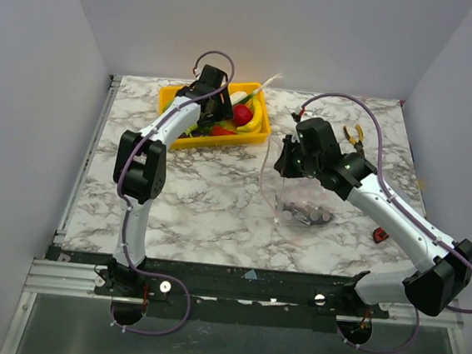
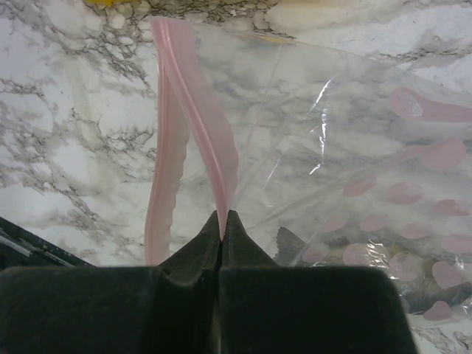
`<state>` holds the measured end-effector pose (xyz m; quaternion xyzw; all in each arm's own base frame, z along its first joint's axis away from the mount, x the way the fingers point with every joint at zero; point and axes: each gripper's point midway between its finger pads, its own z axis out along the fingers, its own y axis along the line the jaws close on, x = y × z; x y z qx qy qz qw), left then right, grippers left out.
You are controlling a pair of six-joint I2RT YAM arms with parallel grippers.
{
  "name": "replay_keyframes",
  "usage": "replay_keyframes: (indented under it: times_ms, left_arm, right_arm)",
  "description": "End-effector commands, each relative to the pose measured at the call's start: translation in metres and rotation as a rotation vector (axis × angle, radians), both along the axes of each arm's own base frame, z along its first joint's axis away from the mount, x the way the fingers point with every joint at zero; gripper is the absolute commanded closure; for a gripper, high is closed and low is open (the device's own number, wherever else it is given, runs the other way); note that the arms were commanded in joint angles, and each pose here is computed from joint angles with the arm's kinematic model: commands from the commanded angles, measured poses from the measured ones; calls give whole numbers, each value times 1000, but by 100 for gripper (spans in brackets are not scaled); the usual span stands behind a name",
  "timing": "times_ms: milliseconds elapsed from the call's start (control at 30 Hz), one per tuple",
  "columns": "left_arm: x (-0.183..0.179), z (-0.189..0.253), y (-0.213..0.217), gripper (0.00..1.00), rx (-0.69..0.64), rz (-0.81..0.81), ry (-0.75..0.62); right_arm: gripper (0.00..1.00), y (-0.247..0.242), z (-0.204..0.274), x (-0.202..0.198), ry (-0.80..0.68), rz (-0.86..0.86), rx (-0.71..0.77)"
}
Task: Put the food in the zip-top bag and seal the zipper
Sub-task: Move the bin to the center of the board, then pick up the fake vegetable from the bin.
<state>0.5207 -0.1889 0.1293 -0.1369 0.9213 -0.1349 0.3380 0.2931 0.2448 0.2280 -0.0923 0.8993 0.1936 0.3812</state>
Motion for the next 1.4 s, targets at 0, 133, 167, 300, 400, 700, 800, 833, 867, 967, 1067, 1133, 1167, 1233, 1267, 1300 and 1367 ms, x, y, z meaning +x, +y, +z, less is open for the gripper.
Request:
replay_keyframes:
  times_ms: [0,133,167,300,400,700,800,833,867,967,1067,1133,1167,1233,1267,1300,1367]
  left_arm:
    - [1,-23,4,29,3,5,101]
    - [-7,-42,6,28,1,20,173]
    - [-11,-46,4,28,-11,16,188]
    - [-28,-54,0,27,-46,2,242]
    - [-43,-59,5,27,-44,14,264]
    - [-95,-64,13,27,-69,19,282]
    - [-98,-56,14,27,-37,1,239]
    - [-96,-54,15,27,-24,-1,228]
    - [-93,-53,14,28,-17,-5,224]
    - [-84,-56,14,30,21,-15,229]
    - [-81,-62,8,30,21,-30,251]
    - [-79,-68,5,31,23,-28,256]
    - [-78,-71,4,31,23,-28,257]
    - [-77,-76,4,33,28,-27,268]
    - [-77,-78,4,35,34,-25,273]
    - [-77,-78,5,37,40,-24,274]
    - [-76,-79,6,47,43,-29,266]
  right_arm:
    - [100,-3,6,-1,-21,-4,14]
    - [100,-5,5,-3,-15,-7,17]
    - [100,-5,5,-3,-15,-7,18]
    - [100,-5,6,-4,-18,-7,21]
    - [100,-4,6,-4,-15,-4,27]
    - [100,-4,5,-7,-13,0,33]
    - [99,-5,5,-7,-15,2,29]
    - [99,-5,4,-7,-14,1,27]
    - [100,-4,4,-7,-15,3,26]
    - [100,-4,2,-6,-12,3,24]
    - [100,-5,2,-7,-9,2,22]
    - [99,-6,3,-7,-13,0,23]
    - [100,-6,3,-6,-15,-2,23]
    - [100,-6,4,-7,-15,-2,23]
    - [99,-6,4,-7,-15,-1,23]
    - [100,-6,4,-7,-14,0,23]
    - [99,-7,4,-8,-11,0,23]
